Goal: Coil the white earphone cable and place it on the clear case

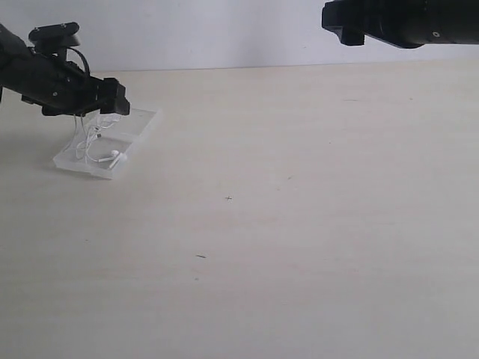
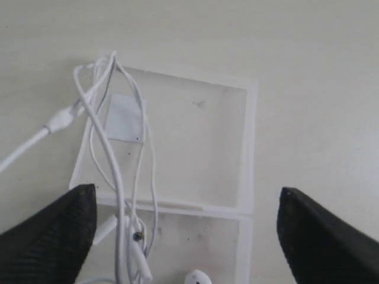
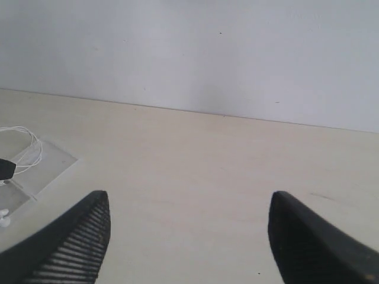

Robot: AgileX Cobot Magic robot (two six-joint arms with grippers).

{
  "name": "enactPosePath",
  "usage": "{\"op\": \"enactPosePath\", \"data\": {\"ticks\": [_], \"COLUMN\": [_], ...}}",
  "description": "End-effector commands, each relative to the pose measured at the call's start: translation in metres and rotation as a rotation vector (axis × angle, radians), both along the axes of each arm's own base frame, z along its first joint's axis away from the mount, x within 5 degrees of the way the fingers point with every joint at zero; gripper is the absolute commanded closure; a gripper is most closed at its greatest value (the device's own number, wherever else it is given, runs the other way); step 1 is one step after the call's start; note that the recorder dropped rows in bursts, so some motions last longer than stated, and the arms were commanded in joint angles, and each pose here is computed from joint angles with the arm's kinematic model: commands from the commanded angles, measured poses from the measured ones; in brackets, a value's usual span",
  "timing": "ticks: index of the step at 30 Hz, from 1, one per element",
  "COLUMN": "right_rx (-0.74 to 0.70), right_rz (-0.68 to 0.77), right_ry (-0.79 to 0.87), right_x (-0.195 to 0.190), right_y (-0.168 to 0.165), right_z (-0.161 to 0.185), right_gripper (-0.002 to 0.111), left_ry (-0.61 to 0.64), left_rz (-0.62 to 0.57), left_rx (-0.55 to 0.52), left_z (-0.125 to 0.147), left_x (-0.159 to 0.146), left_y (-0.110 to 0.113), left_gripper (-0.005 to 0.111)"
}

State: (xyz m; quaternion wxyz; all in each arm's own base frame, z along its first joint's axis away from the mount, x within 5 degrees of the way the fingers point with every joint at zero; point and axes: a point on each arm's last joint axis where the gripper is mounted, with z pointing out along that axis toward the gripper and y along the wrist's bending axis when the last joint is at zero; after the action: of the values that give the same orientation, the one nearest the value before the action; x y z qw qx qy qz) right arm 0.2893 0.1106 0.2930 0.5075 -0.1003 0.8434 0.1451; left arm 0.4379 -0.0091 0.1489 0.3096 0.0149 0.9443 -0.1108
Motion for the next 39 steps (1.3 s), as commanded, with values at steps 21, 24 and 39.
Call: {"op": "enactPosePath", "data": {"ticks": [21,24,39], "right_rx": [-0.059,-0.075,-0.127], "right_rz": [0.065,0.119,0.164], "right_ry": [0.019,0.043,0.05], "right_x": [-0.002,0.0,0.009], "right_y": [0.01,0.027,0.039], "right_z": [-0.008,-0.017,-0.029], "right_gripper": [0.038,0.038,0.038], "left_ry": [0.061,0.053,0.034], "left_rz": [-0.014,-0.013,0.01], "left_rx": [-0.086,-0.083,-0.069], "left_z": [0.031,0.032,0.037], "left_x": [-0.005,-0.004,-0.003], "left_y": [-0.009,-0.008,0.003], "left_gripper": [0.015,0.015,0.049]}}
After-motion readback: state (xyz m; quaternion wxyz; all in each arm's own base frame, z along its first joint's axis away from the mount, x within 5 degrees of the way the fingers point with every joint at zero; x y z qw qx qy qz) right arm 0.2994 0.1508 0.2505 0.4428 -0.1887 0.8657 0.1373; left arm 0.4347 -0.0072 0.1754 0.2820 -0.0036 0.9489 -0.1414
